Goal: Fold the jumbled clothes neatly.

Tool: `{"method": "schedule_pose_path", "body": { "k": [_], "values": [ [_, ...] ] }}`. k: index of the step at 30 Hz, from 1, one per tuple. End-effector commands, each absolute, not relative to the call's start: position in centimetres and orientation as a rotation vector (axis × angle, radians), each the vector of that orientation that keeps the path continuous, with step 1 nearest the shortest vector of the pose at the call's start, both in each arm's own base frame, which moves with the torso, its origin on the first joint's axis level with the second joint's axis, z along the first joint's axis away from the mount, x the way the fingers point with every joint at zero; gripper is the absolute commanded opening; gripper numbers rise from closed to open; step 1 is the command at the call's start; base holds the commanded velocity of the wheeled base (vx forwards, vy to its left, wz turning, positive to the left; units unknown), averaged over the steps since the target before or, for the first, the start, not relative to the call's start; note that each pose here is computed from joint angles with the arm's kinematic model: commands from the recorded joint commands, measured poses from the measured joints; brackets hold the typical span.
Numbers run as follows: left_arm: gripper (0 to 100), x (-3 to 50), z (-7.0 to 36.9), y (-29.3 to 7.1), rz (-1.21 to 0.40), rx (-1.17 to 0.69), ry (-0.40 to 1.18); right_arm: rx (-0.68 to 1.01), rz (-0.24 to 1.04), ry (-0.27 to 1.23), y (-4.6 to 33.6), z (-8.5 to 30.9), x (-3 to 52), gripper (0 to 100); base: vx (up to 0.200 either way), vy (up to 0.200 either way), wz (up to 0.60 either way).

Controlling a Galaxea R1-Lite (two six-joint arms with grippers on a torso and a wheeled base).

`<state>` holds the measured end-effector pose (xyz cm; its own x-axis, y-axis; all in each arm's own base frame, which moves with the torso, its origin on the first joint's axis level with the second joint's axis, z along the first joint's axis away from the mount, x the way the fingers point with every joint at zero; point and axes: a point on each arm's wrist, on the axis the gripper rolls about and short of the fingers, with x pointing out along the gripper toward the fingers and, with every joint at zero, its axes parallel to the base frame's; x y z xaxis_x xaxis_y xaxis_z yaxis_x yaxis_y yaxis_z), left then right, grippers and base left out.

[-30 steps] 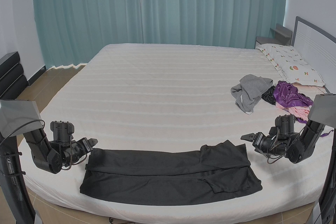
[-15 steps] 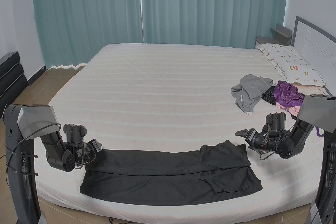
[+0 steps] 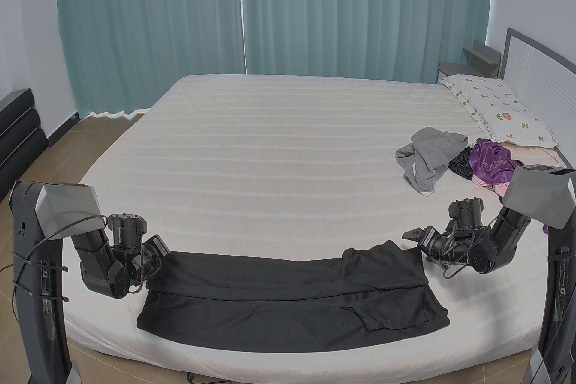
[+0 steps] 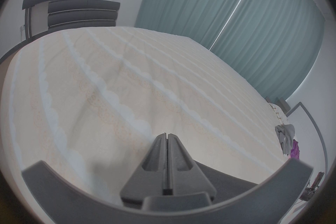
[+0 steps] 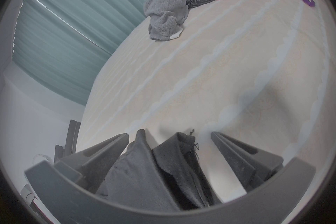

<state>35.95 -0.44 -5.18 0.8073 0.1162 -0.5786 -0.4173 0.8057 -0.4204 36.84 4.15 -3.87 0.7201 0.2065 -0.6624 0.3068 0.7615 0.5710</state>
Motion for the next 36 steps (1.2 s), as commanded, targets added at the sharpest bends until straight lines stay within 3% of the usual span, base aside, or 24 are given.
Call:
{"method": "schedule_pose_path", "body": {
  "k": [1, 8, 9, 35, 36],
  "values": [
    [0, 35.8, -5.4, -0.4, 0.307, -0.567, 0.57, 0.717, -0.082, 0.791, 4.2, -4.1, 37.5, 100, 0.0, 0.0, 0.0],
    [0, 35.8, -5.6, -0.4, 0.306, -0.564, 0.575, 0.697, -0.1, 0.787, 4.8, -4.5, 38.2, 100, 0.0, 0.0, 0.0],
    [0, 35.8, -5.7, -0.4, 0.306, -0.562, 0.577, 0.692, -0.106, 0.791, 4.9, -4.7, 38.1, 0, 0.0, 0.0, 0.0],
    [0, 35.7, -5.6, -0.4, 0.307, -0.57, 0.58, 0.689, -0.164, 0.754, 3.6, -4.4, 38.0, 0, 0.0, 0.0, 0.0],
    [0, 35.7, -5.6, -0.4, 0.307, -0.57, 0.58, 0.689, -0.164, 0.754, 3.6, -4.4, 38.0, 100, 0.0, 0.0, 0.0]
  ]
}}
